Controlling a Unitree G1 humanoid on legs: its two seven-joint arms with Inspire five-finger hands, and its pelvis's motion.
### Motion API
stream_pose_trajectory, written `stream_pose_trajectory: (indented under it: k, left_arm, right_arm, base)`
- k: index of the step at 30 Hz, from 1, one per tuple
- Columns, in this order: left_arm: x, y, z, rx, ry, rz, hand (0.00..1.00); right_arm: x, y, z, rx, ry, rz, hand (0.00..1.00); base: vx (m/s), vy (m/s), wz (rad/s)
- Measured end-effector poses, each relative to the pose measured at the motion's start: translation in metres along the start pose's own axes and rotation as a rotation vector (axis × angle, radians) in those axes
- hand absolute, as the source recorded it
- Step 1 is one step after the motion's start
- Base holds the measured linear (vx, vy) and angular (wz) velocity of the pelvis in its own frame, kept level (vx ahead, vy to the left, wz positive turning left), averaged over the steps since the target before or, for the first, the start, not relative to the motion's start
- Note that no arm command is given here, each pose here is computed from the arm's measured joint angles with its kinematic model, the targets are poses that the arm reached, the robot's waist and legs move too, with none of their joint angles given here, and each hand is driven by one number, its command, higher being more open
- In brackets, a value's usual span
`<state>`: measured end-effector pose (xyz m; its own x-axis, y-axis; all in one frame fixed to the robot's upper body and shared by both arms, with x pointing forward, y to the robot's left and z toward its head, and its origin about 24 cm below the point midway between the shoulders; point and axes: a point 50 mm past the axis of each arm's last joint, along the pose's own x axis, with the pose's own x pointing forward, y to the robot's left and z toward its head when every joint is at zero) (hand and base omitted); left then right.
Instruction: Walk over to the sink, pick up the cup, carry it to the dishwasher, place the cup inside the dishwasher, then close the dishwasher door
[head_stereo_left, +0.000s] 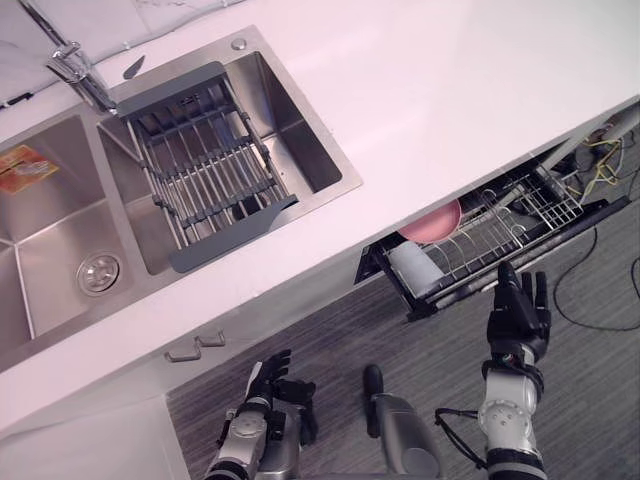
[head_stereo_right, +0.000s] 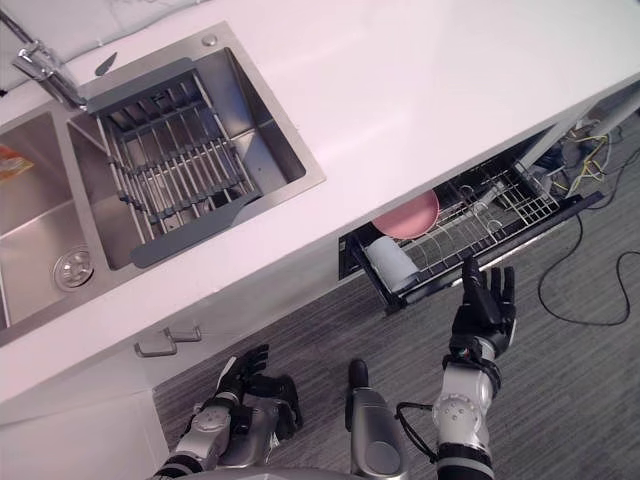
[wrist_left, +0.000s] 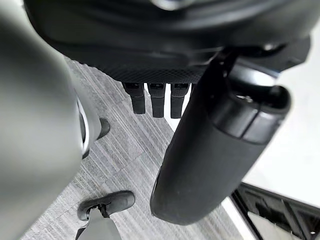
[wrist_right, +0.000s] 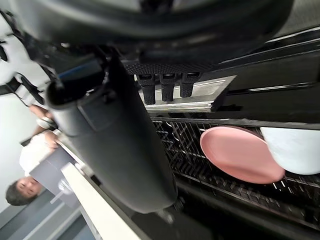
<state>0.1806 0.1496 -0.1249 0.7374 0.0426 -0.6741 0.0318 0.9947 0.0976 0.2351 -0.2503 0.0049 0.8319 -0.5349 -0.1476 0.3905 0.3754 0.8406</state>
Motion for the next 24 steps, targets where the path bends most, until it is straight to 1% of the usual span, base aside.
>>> stream_pose_trajectory:
  k: [2, 6, 14, 20, 24]
  left_arm:
    - [0.000, 0.002, 0.001, -0.007, -0.008, 0.010, 0.90]
    - [-0.001, 0.005, 0.001, -0.012, -0.009, 0.022, 0.90]
    - [-0.001, 0.017, -0.002, -0.017, -0.002, 0.056, 0.90]
    - [-0.002, 0.019, -0.005, -0.037, 0.005, 0.065, 0.90]
    - [-0.003, 0.019, -0.005, -0.037, 0.006, 0.065, 0.90]
  right_arm:
    - [0.008, 0.010, -0.008, 0.052, 0.013, 0.015, 0.90]
    - [0.017, 0.025, -0.018, 0.086, 0.033, 0.035, 0.90]
    - [0.047, 0.061, -0.021, 0.086, 0.037, 0.090, 0.90]
    - [0.050, 0.045, -0.029, 0.052, 0.089, 0.026, 0.90]
    - [0.057, 0.048, -0.027, 0.036, 0.085, 0.026, 0.90]
  base:
    - [-0.01, -0.017, 0.24]
    - [-0.02, -0.009, 0.25]
    - [0.02, -0.003, 0.20]
    - [0.03, 0.009, 0.09]
    - [-0.06, 0.018, 0.06]
